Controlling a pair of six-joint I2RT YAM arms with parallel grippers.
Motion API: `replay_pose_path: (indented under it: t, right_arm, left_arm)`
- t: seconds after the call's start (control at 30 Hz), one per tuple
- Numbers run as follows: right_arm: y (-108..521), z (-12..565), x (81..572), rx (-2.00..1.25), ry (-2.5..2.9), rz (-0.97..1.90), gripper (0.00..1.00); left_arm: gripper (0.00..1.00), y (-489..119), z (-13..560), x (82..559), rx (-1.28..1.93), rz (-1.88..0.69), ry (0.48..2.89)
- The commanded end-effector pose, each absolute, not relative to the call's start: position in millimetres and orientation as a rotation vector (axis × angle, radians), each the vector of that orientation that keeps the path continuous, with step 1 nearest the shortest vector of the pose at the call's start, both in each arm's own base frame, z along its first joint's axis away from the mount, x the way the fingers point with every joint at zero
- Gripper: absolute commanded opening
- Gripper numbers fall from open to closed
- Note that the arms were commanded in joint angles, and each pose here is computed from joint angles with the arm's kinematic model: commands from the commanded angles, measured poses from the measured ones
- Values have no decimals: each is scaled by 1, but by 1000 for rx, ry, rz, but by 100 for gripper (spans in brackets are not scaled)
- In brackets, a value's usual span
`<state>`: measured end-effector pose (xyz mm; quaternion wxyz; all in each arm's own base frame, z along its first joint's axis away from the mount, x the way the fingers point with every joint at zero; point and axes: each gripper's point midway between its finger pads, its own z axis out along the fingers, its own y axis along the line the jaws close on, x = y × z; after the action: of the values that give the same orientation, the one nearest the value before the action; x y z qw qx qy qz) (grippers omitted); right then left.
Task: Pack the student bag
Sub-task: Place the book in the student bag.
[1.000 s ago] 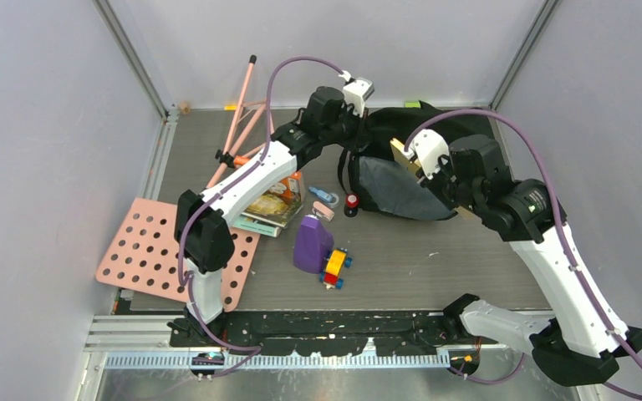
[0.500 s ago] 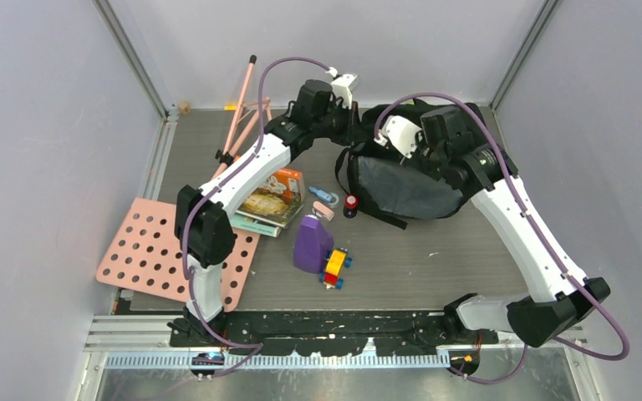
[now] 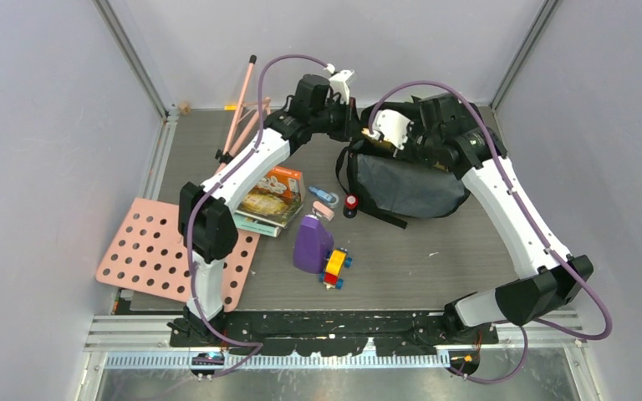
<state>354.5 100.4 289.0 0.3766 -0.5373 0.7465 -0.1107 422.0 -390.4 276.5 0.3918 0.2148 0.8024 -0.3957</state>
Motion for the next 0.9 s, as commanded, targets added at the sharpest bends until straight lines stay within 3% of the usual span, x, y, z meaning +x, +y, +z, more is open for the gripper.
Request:
replay_pose_path:
  t: [0.0,0.17,0.3,0.5,0.87]
  right_arm:
    - [118,326,358,-1321,1759,-220,0]
    - [119,313,360,-1323,1764,-218,3]
    - [117,313,377,-1248,1704,-290,26]
    - [119,318,380,-1205,1690,-274,46]
    - [116,335,369,-1098,1660,-251,59]
  left_arm:
    - [0,-389,301,428,528,-1035,1987]
    - [0,-388,298,430,522,-1034,1992]
    - [0,-386,296,432,519,-1034,1995]
    - [0,-384,292,433,516,-1032,2008]
    - [0,-378,286,441,498,-1024,2019]
